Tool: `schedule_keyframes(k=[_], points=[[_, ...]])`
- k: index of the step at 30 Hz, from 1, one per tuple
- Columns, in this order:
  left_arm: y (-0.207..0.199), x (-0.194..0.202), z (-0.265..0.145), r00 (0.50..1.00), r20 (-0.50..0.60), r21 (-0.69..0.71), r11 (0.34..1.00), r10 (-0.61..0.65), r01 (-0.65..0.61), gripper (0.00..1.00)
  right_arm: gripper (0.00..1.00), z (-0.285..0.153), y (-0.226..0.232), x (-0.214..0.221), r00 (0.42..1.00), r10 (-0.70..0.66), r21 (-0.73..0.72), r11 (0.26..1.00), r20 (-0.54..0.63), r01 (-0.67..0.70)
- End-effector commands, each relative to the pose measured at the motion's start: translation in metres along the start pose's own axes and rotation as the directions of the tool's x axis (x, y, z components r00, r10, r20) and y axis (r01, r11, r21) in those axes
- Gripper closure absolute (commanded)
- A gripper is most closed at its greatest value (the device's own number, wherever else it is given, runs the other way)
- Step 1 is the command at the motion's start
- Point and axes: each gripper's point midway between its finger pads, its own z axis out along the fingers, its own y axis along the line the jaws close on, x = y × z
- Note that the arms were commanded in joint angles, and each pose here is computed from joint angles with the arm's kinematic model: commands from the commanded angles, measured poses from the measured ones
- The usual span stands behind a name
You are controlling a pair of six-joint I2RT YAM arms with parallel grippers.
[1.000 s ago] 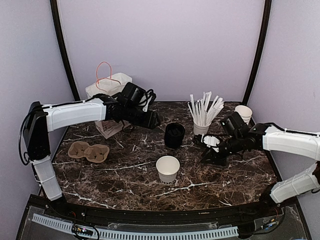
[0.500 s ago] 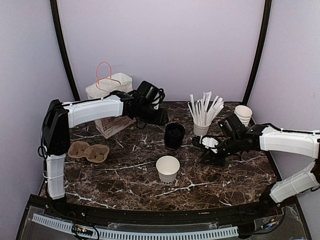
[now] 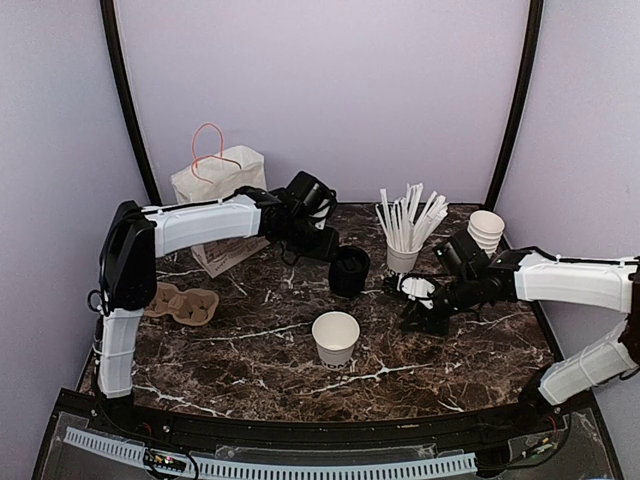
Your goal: Pack the takeout coffee
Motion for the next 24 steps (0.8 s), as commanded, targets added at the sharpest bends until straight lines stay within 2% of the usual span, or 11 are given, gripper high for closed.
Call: schedule_keyframes(k=[1, 10, 24], points=[[-0.007, -0.003, -0.005, 0.999, -0.009, -0.013, 0.999, 0.037, -0.037, 0.53, 0.71, 0.002, -0.001, 0.0, 1.0, -0.006, -0.001, 1.0, 0.001, 0.006], [-0.009, -0.003, 0.002, 0.996, -0.035, -0.061, 0.995, 0.082, -0.084, 0.57, 0.71, 0.004, -0.001, 0.003, 1.0, -0.007, -0.001, 1.0, -0.012, 0.007], [-0.008, -0.006, 0.0, 0.995, -0.037, -0.096, 0.99, 0.098, -0.101, 0.69, 0.71, 0.006, 0.001, 0.005, 1.0, -0.013, -0.009, 1.0, -0.025, 0.013]])
